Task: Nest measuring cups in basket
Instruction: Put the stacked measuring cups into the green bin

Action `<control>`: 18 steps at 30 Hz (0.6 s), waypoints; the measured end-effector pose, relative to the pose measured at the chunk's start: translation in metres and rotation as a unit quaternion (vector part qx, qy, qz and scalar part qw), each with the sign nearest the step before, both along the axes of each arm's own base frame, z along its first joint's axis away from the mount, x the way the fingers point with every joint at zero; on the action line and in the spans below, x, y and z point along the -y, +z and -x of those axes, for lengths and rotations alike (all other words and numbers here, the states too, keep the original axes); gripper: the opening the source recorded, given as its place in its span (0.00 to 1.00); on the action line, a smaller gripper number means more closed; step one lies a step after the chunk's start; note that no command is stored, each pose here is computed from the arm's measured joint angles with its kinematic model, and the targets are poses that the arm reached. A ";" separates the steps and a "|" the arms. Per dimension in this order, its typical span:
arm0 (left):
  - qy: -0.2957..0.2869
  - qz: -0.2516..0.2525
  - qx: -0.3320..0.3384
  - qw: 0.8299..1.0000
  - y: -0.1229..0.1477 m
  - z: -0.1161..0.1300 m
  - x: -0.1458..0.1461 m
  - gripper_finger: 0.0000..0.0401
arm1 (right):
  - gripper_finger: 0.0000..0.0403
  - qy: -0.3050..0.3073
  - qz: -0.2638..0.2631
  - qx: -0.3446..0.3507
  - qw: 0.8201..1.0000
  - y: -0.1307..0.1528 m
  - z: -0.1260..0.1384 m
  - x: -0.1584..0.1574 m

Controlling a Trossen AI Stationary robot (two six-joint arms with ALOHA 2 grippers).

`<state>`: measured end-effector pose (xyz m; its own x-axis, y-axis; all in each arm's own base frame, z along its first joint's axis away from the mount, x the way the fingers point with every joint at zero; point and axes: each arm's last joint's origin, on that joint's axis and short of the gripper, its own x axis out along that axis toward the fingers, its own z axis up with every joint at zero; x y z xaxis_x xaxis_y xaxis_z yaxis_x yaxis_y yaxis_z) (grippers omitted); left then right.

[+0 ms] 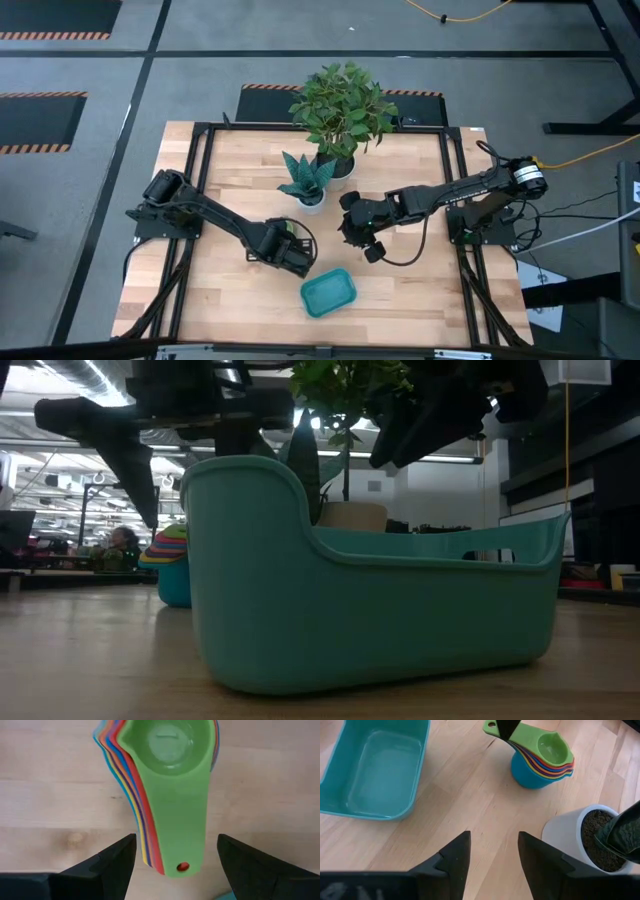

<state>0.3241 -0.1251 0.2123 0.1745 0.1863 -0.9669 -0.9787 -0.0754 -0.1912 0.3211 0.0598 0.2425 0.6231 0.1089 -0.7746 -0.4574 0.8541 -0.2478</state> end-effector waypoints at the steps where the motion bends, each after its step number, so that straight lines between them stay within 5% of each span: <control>1: 0.000 0.000 0.000 1.000 0.000 0.000 0.000 0.68 | 0.42 0.000 0.000 0.000 1.000 0.000 0.000 0.000; 18: -0.001 0.002 -0.032 0.999 -0.010 0.000 0.001 0.68 | 0.42 0.000 0.000 0.000 1.000 0.000 0.000 0.000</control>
<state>0.3243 -0.1260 0.2021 0.1130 0.1830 -0.9766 -0.9889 -0.0748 -0.1284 0.3211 0.0598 0.2424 0.6225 0.1088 -0.7750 -0.4575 0.8540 -0.2476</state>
